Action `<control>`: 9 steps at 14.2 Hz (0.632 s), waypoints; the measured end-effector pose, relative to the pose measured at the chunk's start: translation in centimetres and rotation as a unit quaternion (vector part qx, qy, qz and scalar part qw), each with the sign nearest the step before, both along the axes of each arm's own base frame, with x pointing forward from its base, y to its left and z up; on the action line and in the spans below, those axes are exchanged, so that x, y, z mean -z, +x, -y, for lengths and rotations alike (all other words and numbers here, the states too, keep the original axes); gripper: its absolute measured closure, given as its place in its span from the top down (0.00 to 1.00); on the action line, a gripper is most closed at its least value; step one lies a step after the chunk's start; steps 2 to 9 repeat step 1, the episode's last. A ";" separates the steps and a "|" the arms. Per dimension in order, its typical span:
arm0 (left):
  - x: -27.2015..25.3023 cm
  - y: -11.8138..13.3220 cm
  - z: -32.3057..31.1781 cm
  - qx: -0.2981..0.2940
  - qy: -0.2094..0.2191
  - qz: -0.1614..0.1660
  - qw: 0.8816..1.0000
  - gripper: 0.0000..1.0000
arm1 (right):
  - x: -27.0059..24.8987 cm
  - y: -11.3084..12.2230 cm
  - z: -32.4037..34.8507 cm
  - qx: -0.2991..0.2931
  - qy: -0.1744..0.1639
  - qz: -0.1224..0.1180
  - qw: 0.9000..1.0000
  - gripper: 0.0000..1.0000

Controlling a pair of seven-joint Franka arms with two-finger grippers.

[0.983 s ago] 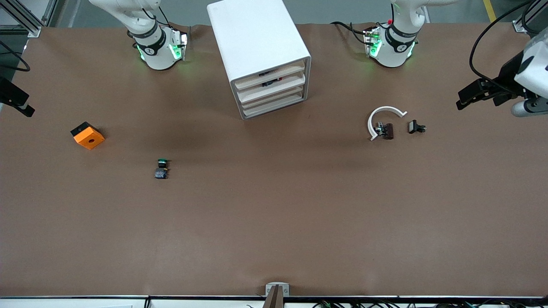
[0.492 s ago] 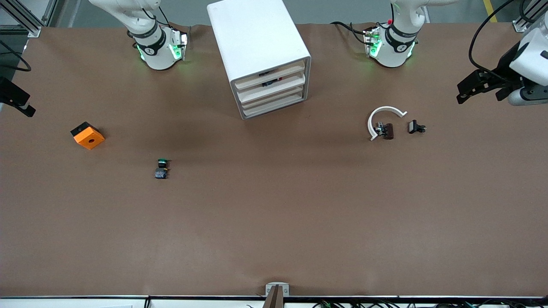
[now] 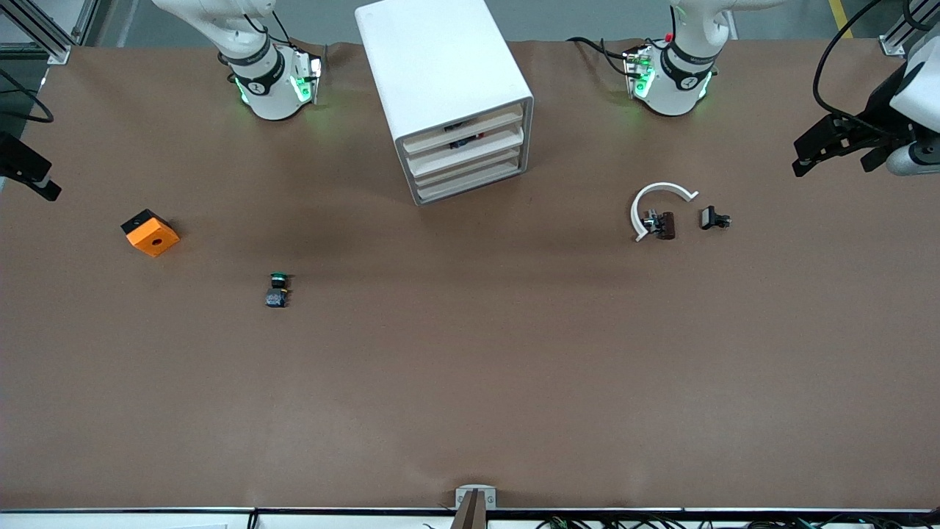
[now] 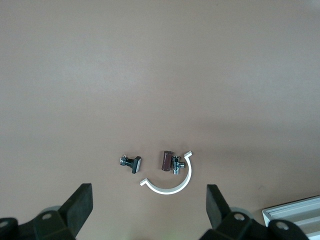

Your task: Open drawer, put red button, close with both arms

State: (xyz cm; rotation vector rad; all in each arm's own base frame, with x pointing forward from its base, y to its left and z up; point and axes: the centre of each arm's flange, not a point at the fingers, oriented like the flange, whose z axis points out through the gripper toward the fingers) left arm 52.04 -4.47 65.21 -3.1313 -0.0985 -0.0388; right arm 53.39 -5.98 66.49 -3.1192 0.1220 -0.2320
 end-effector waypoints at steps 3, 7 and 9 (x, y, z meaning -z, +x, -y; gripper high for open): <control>0.0 0.0 0.0 0.000 0.000 -0.001 1.000 1.00 | 0.0 0.0 0.0 0.000 0.000 0.000 1.000 1.00; 0.0 0.0 0.0 0.000 0.000 -0.001 1.000 1.00 | 0.0 0.0 0.0 0.000 0.000 0.000 1.000 1.00; 0.0 0.0 0.0 0.000 0.000 -0.001 1.000 1.00 | 0.0 0.0 0.0 0.000 0.000 0.000 1.000 1.00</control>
